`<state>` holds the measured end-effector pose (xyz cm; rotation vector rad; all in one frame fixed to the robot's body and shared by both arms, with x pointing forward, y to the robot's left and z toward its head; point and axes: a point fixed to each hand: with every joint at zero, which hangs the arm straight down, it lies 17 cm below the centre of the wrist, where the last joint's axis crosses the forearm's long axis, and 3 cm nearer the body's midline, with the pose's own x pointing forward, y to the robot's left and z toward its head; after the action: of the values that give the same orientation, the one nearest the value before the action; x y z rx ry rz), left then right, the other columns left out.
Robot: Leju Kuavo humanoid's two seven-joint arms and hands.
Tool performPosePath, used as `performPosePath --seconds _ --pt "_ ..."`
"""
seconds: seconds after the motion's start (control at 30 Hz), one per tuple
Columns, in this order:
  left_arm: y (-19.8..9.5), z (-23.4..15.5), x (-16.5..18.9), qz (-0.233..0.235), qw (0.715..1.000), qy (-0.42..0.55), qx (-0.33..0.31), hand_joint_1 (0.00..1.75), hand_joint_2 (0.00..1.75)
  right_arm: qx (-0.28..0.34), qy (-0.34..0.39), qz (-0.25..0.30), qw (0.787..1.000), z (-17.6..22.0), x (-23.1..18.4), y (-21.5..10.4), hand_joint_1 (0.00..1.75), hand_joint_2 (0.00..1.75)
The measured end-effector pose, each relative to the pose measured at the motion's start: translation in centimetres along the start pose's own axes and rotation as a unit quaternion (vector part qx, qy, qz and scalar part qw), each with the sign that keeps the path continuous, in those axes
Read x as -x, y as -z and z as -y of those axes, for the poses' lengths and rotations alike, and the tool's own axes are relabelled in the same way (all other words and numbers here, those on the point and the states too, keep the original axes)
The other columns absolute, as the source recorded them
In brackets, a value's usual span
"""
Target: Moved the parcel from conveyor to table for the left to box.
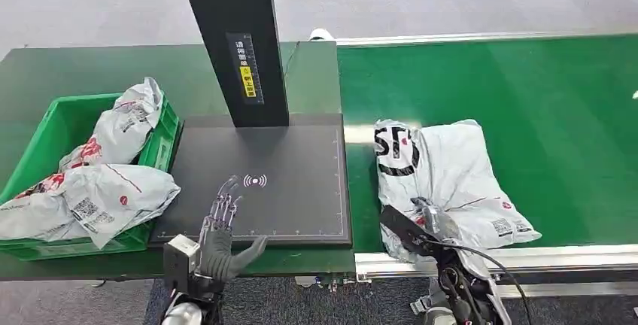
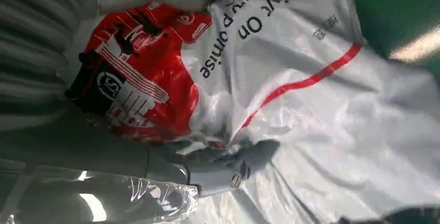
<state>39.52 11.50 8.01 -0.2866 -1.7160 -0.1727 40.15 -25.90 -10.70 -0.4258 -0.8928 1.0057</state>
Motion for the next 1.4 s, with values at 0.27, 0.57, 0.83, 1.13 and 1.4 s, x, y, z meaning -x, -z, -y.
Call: performPosePath --seconds 0.27,0.57,0.83,1.13,1.4 --pt "-0.1 0.0 0.2 -0.002 1.0 0.0 -0.001 0.0 1.75 0.014 0.007 0.021 1.0 0.9 -1.1 0.4 1.55 1.75" --pt "-0.3 -0.1 0.4 -0.005 1.0 0.0 -0.003 0.0 1.75 0.031 0.035 0.056 0.997 1.5 -2.5 0.3 1.75 1.75" --pt "-1.4 -0.6 -0.3 0.01 1.0 -0.007 -0.016 0.0 1.75 0.133 0.256 0.247 0.925 8.3 -10.4 -3.3 1.61 1.75" --pt "-1.3 -0.9 -1.0 0.026 0.999 -0.008 -0.018 0.0 1.75 0.301 0.338 0.369 0.812 16.6 -12.8 -10.1 1.75 1.75" --pt "-0.7 -1.0 -1.3 0.031 0.999 -0.008 -0.017 0.0 1.75 0.398 0.366 0.403 0.739 20.7 -12.6 -14.9 1.66 1.75"
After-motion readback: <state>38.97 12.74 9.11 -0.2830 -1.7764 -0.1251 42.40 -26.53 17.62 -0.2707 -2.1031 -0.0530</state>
